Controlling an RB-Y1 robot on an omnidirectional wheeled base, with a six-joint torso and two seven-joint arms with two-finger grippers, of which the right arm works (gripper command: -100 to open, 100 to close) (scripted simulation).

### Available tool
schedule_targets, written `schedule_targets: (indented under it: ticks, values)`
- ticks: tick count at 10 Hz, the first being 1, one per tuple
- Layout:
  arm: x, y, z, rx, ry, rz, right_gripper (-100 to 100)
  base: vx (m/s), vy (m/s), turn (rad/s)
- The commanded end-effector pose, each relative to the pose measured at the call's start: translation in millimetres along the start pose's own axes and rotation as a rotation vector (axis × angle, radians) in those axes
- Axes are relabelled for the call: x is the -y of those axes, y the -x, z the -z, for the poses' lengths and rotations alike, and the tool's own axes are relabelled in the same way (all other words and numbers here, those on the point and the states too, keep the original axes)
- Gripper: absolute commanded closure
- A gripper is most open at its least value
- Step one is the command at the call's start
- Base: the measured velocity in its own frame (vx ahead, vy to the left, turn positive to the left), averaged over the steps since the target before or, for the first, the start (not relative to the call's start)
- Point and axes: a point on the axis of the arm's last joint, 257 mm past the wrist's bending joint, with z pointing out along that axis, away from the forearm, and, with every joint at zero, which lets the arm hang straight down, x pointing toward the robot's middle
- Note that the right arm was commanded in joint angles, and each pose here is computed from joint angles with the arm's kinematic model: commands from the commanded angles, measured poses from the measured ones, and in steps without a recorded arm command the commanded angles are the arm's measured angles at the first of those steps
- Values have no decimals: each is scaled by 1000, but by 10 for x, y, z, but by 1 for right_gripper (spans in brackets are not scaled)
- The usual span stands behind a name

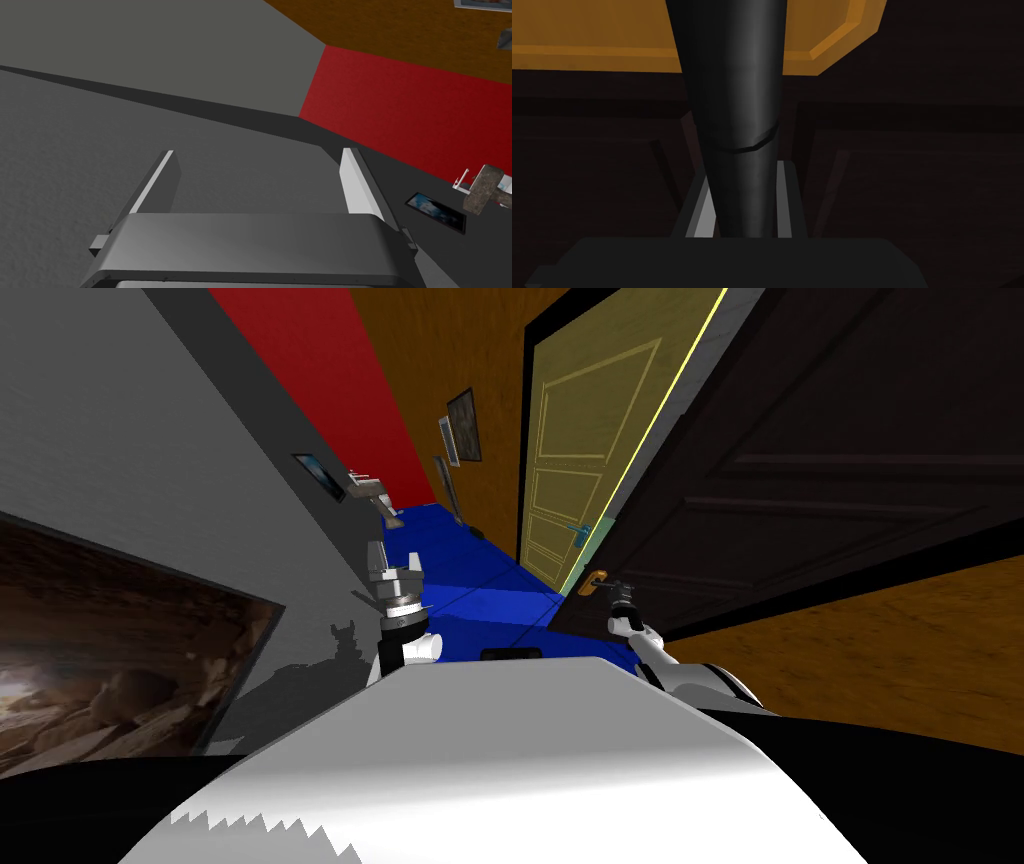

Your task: Pull the door open

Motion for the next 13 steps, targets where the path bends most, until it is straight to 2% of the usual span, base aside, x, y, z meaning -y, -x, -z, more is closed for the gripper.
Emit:
schedule_targets:
  ticks: [1,7,13]
  values:
    - [-63,75,-3,9,10,5,100,-217,-10,47]
    - [-62,71,-2,7,10,5,100,-212,-18,29]
    - [-61,65,0,4,10,5,100,-160,-35,28]
